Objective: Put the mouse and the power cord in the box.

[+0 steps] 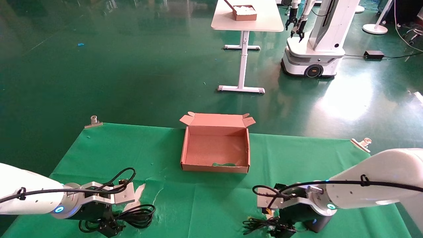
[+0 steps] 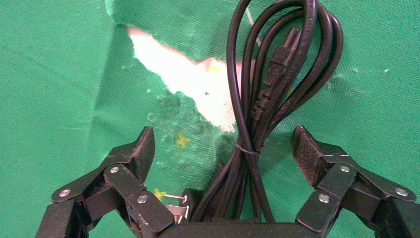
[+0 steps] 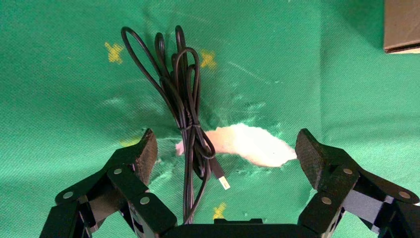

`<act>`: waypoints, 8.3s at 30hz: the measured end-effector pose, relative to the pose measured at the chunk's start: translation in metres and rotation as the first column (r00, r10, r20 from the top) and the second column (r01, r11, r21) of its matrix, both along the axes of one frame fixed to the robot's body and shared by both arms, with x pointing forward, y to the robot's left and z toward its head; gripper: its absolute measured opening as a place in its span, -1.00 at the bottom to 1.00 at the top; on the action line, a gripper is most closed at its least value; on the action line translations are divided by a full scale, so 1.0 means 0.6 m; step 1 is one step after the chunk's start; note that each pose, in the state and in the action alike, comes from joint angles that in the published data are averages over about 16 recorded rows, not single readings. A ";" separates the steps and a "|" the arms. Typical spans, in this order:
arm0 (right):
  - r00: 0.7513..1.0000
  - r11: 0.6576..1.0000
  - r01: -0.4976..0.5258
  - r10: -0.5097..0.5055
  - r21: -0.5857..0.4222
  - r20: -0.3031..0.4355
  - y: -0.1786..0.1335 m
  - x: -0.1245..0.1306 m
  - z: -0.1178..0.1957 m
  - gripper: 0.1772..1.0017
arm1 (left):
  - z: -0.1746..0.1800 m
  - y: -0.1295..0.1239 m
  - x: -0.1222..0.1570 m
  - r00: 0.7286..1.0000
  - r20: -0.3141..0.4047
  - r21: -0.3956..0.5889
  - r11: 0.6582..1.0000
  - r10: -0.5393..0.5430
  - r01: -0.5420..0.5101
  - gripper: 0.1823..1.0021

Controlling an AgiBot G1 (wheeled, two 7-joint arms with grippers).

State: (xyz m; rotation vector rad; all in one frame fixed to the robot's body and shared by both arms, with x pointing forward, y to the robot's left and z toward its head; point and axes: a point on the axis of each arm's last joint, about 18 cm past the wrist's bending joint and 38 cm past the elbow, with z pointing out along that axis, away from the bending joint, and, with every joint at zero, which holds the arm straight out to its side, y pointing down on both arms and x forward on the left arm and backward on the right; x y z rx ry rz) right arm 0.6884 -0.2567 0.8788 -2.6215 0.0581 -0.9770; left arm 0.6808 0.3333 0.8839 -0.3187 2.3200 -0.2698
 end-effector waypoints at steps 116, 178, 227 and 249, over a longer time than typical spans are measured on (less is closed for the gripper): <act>0.888 0.987 0.132 -0.157 0.089 0.431 -0.183 -0.090 0.349 -0.90 | 0.166 -0.349 0.126 0.812 0.428 0.162 0.918 -0.396 0.362 -0.60; 0.748 0.900 -0.191 0.393 -0.393 0.536 0.212 0.092 0.273 -0.90 | 0.268 -0.006 0.047 0.873 0.484 -0.115 0.993 0.062 -0.007 1.00; 0.885 0.931 -0.339 0.267 0.137 0.381 0.135 0.023 0.163 0.70 | 0.267 -0.006 0.047 0.873 0.483 -0.115 0.993 0.064 -0.009 1.00; 0.911 0.678 -0.412 0.317 0.609 0.264 0.024 -0.141 0.148 1.00 | 0.205 -0.022 0.020 0.935 0.353 -0.267 0.961 0.035 0.064 1.00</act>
